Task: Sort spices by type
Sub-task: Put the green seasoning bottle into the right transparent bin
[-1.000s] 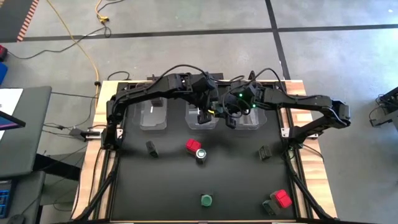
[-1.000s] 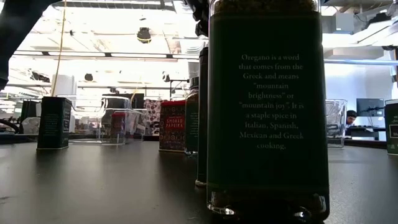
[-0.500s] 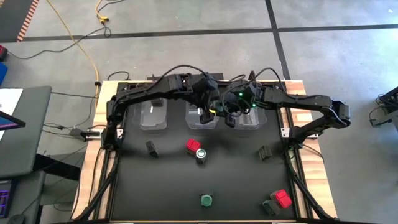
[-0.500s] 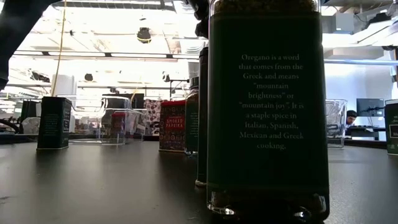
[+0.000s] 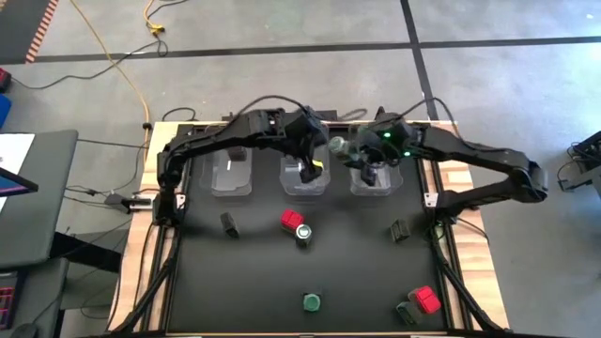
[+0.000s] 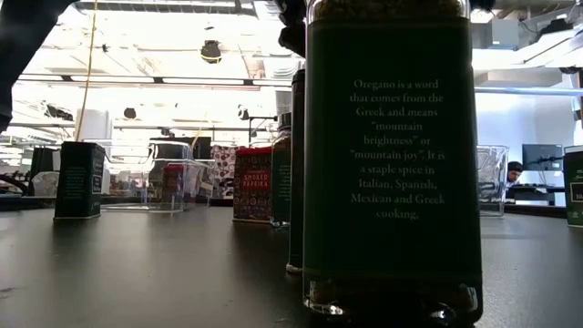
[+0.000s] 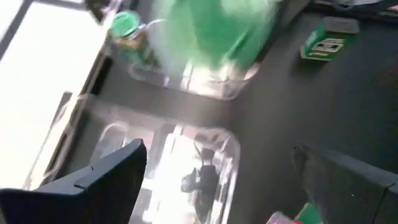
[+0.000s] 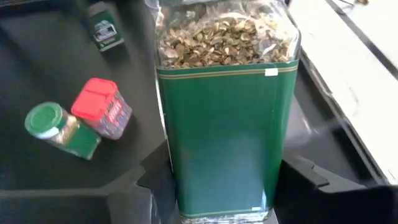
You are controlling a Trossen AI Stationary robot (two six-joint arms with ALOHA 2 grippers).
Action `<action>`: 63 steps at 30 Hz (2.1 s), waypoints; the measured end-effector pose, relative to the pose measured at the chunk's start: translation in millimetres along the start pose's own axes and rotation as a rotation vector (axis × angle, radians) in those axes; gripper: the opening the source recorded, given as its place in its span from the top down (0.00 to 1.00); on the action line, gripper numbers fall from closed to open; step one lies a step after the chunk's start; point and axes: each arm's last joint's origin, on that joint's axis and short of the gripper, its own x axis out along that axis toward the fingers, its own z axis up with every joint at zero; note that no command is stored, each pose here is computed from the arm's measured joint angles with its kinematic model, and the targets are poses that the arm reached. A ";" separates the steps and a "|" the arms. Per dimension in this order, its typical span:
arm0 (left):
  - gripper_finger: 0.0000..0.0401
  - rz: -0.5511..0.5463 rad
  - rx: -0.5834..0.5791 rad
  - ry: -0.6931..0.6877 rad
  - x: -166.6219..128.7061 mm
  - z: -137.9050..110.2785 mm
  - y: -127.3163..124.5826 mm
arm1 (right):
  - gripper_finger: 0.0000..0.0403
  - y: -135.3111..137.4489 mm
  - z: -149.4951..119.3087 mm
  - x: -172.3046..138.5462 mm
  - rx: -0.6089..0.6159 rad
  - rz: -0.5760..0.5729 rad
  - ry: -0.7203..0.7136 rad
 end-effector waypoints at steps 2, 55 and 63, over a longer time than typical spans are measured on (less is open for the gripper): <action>0.04 0.010 -0.008 0.009 -9.7 -1.9 4.8 | 0.46 -1.0 -8.0 -13.5 0.014 -0.024 0.000; 0.04 -0.165 -0.144 -0.761 26.2 -34.1 -35.3 | 0.46 31.9 -28.0 -19.5 0.157 0.156 -0.489; 0.04 -0.134 -0.160 -0.779 26.3 -32.9 -32.4 | 0.46 36.4 -21.8 -17.0 0.103 0.172 -0.545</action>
